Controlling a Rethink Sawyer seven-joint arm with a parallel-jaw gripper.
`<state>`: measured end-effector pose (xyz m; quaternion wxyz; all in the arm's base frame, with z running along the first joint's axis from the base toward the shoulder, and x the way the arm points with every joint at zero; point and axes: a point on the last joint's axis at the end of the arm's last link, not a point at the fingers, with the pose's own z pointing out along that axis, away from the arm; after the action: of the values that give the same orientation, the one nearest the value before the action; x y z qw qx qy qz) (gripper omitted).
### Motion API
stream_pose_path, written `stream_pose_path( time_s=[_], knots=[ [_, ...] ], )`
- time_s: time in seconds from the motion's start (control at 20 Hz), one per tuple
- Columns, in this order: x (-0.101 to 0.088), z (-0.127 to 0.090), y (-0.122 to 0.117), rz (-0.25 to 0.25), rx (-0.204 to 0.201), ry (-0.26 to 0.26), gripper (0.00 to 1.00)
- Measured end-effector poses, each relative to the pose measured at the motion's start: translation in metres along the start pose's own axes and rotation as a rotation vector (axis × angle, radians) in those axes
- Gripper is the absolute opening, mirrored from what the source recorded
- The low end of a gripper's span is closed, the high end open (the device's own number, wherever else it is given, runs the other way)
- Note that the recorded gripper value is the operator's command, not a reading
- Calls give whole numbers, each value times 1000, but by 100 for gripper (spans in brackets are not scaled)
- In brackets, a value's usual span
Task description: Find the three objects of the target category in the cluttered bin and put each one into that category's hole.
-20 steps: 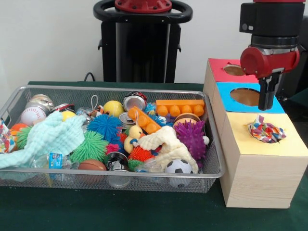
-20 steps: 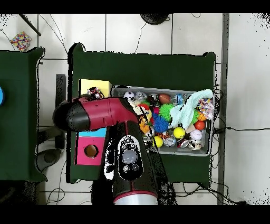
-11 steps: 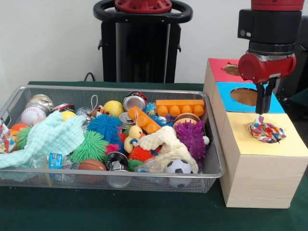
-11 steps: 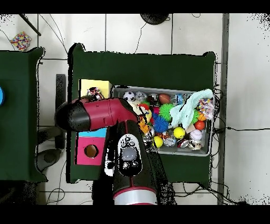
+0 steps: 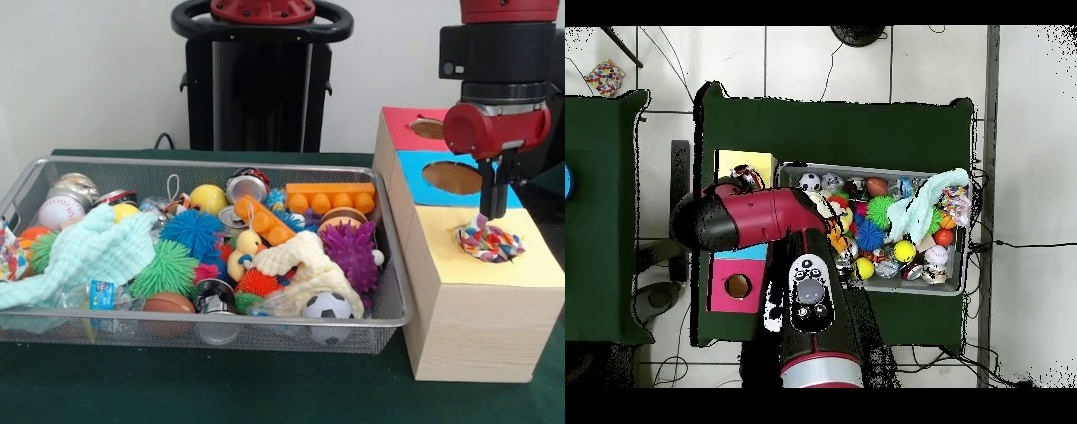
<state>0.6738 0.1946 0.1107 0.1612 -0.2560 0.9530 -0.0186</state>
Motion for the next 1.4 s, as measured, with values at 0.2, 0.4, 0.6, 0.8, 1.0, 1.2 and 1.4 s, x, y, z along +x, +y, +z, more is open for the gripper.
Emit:
stream_pose_path(
  time_s=[0.2, 0.4, 0.6, 0.8, 1.0, 1.2, 1.4],
  knots=[
    [-2, 1, -2, -1, 16, -33, 0],
    [-3, 1, 0, -4, 23, -41, 0],
    [-1, 1, 1, -9, 27, -37, 0],
    [1, 2, 3, -15, 32, -30, 0],
    [7, 8, 7, -22, 36, -14, 0],
    [16, 18, 15, -34, 36, 10, 0],
    [18, 29, 21, -44, 42, 15, 0]
  ],
)
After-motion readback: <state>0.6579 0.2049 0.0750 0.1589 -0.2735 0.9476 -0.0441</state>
